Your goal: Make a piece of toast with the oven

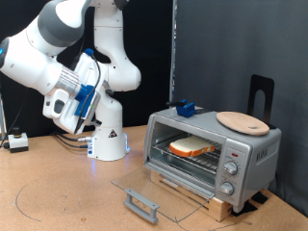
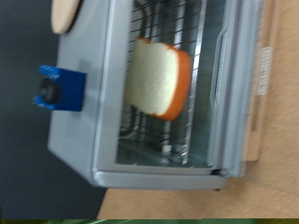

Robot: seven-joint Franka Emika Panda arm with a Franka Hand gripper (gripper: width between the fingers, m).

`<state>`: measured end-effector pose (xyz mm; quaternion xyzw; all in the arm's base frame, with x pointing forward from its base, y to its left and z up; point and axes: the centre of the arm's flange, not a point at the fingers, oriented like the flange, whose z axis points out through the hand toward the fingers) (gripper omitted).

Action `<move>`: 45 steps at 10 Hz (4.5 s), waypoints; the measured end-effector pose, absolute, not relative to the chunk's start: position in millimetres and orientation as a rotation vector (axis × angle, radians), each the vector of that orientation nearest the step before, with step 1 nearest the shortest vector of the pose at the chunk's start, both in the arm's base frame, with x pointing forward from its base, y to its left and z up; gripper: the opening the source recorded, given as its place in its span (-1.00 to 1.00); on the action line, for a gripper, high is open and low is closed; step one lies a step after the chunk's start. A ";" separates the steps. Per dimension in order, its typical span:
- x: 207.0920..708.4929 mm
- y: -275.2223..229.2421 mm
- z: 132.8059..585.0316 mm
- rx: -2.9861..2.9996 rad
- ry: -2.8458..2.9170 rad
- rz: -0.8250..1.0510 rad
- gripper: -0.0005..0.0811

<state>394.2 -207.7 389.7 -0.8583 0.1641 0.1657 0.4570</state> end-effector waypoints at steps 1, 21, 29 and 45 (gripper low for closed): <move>395.2 -212.1 381.7 -2.102 0.419 0.429 0.99; 386.9 -235.8 187.9 -2.089 0.487 0.637 0.99; 381.4 -175.3 132.5 -2.064 0.412 0.698 0.99; 335.4 -85.1 235.1 -1.731 0.168 0.731 0.99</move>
